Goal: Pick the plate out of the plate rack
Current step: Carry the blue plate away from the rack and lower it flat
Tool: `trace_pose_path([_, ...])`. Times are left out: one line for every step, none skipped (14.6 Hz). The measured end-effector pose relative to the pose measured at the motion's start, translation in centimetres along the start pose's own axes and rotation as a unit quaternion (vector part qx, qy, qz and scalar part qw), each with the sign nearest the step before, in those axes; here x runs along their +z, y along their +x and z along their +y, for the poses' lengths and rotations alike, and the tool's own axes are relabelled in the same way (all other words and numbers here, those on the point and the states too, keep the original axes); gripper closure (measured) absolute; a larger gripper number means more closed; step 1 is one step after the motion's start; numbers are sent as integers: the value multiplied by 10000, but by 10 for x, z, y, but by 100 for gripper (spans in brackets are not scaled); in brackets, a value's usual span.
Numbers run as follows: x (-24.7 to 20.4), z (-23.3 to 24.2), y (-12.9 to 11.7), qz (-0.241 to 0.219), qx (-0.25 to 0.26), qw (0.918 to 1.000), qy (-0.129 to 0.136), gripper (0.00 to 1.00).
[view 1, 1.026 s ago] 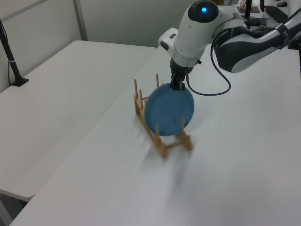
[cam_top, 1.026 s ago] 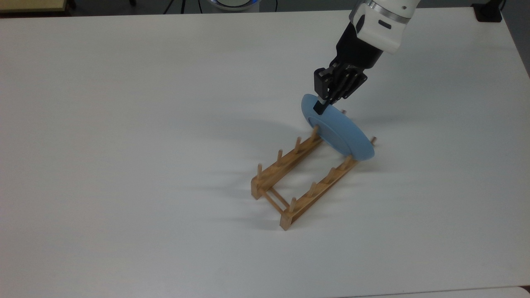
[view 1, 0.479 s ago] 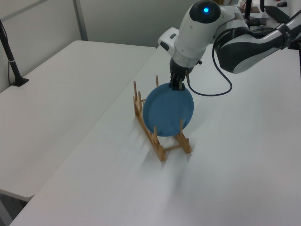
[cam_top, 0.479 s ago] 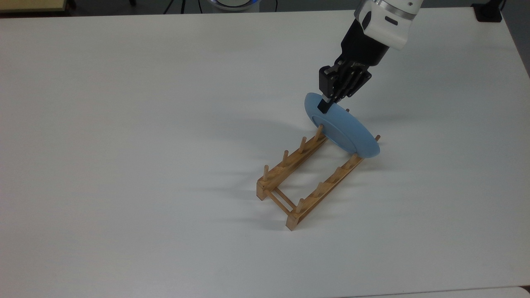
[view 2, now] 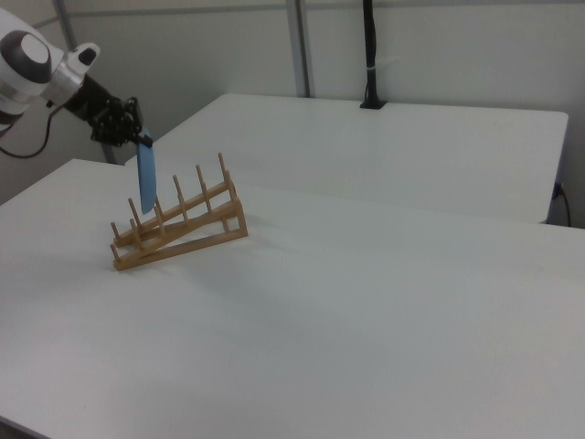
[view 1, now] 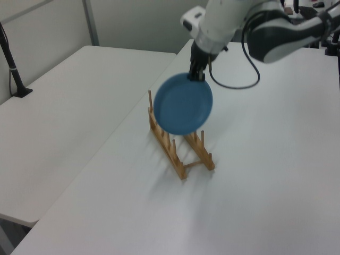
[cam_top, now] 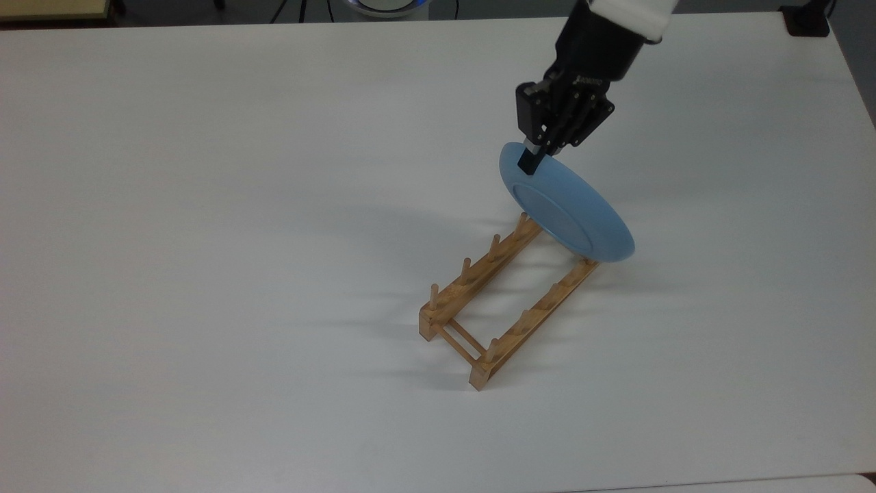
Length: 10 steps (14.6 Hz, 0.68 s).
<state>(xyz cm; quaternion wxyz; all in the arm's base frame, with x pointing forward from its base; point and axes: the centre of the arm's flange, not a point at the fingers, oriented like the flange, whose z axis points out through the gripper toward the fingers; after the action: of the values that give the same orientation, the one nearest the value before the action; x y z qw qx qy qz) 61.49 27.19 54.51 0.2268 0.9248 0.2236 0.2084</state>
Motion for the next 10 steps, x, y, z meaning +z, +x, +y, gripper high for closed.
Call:
trace_pose_path([-5,11,2,74,189,9997,134,93])
trace_pose_path([-8,23,3,95,412,9986,303,93])
trace_pose_path([-11,37,3,99,662,9966,486,93])
trace_pose_path([-13,54,2,90,948,9930,694,93])
trace_pose_path([-13,69,1,58,1236,9880,922,93])
trace_pose_path([-11,84,-3,6,1544,9809,1181,93])
trace_pose_path([-6,101,-7,-58,1864,9720,1427,93])
trace_pose_path([2,121,-14,-143,2208,9607,1676,93])
trace_pose_path([14,141,-23,-295,2539,9474,1925,93])
trace_pose_path([30,160,-37,-529,2768,9350,2153,93])
